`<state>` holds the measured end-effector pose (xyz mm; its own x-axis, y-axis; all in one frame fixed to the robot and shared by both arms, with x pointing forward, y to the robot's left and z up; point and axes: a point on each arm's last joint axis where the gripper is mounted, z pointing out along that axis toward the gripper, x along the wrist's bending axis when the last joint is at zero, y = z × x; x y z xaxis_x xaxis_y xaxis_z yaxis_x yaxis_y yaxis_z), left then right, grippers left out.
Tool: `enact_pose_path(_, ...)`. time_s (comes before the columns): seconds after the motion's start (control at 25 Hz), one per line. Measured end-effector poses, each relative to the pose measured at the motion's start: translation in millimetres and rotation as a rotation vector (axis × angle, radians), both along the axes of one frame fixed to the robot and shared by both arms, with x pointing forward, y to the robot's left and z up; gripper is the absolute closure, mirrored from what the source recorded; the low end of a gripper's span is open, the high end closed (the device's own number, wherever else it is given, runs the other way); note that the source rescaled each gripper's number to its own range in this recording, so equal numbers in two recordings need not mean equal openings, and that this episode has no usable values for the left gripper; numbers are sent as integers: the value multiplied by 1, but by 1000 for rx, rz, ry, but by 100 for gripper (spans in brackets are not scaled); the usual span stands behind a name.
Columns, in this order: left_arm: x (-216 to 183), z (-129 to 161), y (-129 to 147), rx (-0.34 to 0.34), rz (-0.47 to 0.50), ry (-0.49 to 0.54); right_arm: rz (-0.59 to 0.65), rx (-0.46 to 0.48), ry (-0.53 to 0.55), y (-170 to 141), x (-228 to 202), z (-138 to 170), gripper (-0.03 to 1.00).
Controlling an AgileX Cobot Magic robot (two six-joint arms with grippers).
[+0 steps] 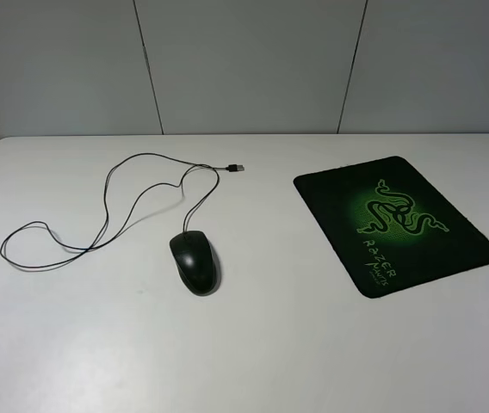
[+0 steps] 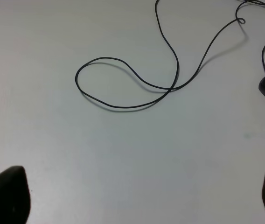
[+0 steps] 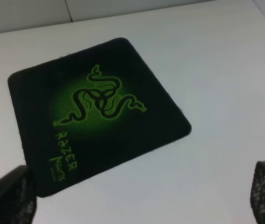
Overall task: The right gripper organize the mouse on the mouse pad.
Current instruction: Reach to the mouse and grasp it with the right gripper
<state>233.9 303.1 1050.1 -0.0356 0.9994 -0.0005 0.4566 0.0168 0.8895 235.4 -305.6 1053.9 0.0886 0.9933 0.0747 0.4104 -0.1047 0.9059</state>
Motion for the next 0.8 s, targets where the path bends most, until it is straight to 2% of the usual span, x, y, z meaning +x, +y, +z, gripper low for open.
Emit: enact_pose_path(0.8, 0, 0, 0, 0, 0, 0, 0, 0, 0, 0, 0, 0, -3)
